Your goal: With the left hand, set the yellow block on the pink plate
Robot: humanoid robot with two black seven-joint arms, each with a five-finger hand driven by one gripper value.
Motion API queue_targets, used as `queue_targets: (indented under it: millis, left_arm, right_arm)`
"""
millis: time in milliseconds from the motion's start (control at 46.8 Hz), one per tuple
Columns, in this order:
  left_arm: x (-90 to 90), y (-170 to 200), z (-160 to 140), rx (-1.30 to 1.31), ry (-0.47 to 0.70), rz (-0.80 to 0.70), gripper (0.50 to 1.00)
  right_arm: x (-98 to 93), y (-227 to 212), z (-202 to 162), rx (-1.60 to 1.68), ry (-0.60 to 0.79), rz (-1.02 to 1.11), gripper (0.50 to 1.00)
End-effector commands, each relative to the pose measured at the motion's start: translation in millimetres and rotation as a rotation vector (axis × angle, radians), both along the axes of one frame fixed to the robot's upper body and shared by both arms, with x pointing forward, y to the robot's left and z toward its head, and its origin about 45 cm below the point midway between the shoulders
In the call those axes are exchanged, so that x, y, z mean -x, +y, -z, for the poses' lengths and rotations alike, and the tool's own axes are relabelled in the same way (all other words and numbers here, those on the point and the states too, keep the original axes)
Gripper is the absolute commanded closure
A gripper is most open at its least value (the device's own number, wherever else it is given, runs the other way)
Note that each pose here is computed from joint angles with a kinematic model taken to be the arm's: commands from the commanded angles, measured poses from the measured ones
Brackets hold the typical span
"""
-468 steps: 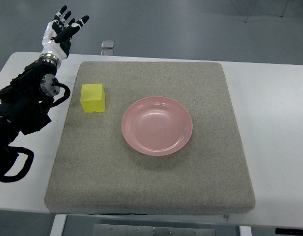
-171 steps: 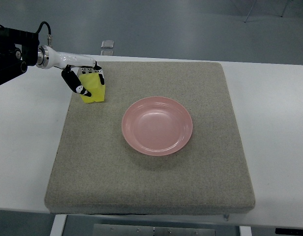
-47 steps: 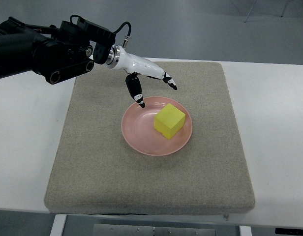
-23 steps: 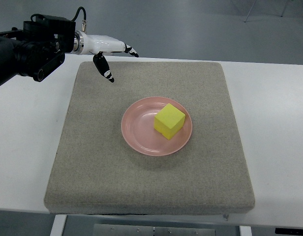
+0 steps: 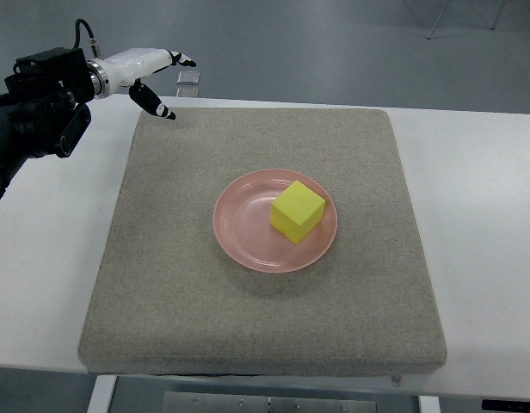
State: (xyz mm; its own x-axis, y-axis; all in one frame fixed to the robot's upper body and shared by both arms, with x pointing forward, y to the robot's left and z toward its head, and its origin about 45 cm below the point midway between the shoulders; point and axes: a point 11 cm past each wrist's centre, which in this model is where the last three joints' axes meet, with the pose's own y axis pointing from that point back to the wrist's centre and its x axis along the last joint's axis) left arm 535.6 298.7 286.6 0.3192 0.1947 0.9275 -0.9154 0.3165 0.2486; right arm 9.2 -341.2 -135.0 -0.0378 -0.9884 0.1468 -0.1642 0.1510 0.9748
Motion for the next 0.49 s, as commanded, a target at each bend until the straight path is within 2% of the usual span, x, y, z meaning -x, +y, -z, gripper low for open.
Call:
queue_targets:
  millis: [0,214,384,470]
  left_arm:
    - [-2.6,7,-3,0.116,-0.02,-0.092,0.579]
    - [-0.3,25,9,0.438,-0.042,-0.308,0.579]
    - [0.3,35,7,0.71,-0.061,-0.417,0.581]
    - [4.4,40,17,0.812,-0.05,-0.455,0.585]
  right_arm:
    - [0.7,0,0,0.0,0.001,0.0,0.576]
    - [-0.2,0,0,-0.001,-0.001,0.0,0.576]
    - [-0.3,0,0,-0.001,-0.001,0.0,0.576]
    - [-0.2,0,0,-0.001,-0.001,0.0,0.576]
